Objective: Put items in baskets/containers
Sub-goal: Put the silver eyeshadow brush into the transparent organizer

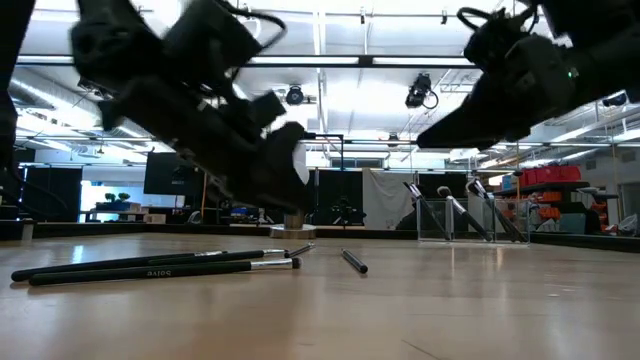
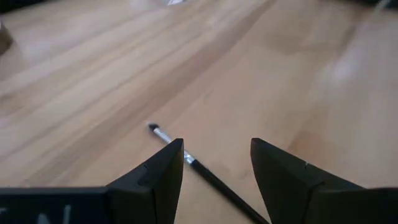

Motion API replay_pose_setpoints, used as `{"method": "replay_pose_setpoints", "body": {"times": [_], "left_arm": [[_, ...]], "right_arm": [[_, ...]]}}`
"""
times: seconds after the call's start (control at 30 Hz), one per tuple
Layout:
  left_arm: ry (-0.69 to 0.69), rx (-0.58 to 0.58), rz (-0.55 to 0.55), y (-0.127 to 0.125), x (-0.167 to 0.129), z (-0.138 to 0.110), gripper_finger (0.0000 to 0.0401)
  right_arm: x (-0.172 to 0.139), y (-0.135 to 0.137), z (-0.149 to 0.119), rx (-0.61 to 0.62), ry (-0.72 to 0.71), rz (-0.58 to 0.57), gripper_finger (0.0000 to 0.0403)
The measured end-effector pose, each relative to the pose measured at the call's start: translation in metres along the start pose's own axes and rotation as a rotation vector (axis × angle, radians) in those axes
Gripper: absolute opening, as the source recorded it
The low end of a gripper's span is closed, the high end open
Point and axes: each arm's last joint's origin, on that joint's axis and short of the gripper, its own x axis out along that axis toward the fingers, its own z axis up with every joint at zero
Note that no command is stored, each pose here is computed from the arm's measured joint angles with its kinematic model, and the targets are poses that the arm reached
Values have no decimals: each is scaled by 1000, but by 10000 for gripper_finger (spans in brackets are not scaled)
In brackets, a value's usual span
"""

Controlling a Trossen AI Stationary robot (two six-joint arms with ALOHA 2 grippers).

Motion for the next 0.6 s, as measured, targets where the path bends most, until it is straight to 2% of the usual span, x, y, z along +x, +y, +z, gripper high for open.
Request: {"method": "replay_pose_setpoints", "body": {"times": [0.17, 0.33, 0.6], "left_arm": [[101, 8, 30, -3, 22, 5, 192], [171, 25, 60, 4, 37, 0, 183], [196, 18, 74, 19, 47, 1, 115]], "right_arm": [[1, -2, -1, -4, -33, -28, 57], [2, -3, 0, -25, -46, -45, 56], [1, -3, 0, -37, -46, -46, 56]]}}
